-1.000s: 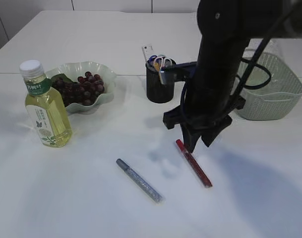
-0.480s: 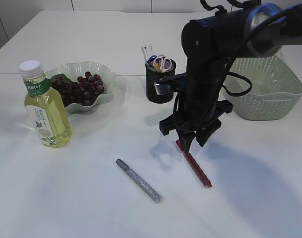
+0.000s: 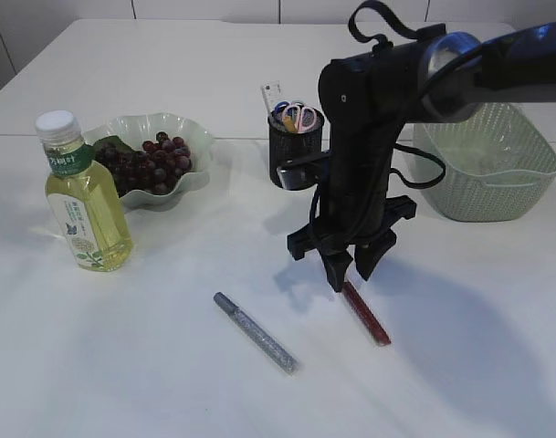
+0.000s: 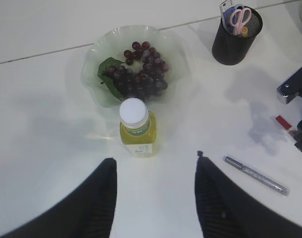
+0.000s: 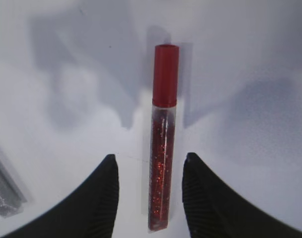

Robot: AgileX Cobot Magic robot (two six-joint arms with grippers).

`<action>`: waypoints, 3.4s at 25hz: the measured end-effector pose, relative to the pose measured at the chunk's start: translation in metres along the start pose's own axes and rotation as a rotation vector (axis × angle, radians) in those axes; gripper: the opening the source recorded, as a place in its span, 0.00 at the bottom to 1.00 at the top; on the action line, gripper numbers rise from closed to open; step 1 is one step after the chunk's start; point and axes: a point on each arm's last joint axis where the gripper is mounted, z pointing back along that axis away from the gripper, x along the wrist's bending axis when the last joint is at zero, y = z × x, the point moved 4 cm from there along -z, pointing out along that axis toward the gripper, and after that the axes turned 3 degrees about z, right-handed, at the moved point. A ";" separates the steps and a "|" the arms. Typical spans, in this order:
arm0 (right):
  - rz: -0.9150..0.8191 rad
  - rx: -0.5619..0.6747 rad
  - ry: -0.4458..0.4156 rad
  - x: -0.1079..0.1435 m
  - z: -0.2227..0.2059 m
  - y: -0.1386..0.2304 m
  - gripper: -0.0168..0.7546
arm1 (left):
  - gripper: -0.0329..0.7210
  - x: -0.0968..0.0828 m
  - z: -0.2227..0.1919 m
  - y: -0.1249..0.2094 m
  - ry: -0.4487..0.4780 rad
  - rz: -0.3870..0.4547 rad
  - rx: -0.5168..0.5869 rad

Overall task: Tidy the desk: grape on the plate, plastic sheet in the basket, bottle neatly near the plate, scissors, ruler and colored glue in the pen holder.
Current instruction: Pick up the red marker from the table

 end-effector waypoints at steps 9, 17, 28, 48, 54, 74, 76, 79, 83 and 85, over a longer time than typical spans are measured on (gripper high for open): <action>0.001 0.012 0.004 -0.001 -0.014 -0.003 0.43 | 0.54 0.000 0.000 0.000 0.000 0.000 0.000; 0.004 0.021 0.012 -0.002 -0.022 -0.004 0.43 | 0.54 0.000 0.000 0.000 0.000 0.000 0.000; 0.008 0.042 0.022 -0.003 -0.033 -0.004 0.43 | 0.54 0.000 0.000 0.000 0.000 0.000 0.000; 0.008 0.049 0.022 -0.003 -0.038 -0.005 0.36 | 0.54 0.000 0.000 0.000 0.000 0.000 0.000; 0.008 0.048 0.022 -0.003 -0.038 -0.005 0.23 | 0.54 0.000 0.000 0.000 0.000 0.000 0.000; 0.004 0.014 0.012 -0.002 -0.015 -0.001 0.10 | 0.54 0.000 0.000 0.000 0.000 0.000 0.000; 0.004 -0.031 0.011 -0.002 -0.004 0.003 0.10 | 0.54 0.000 0.000 0.000 0.000 0.000 0.000; 0.004 -0.101 0.009 -0.002 0.009 0.014 0.10 | 0.54 0.000 0.000 0.000 0.000 0.000 0.000; 0.006 -0.240 0.008 -0.002 0.027 0.030 0.10 | 0.54 0.000 0.000 0.000 0.000 0.000 0.000; 0.003 -0.311 0.008 -0.002 0.036 0.039 0.10 | 0.54 0.000 0.000 0.000 0.000 0.000 0.000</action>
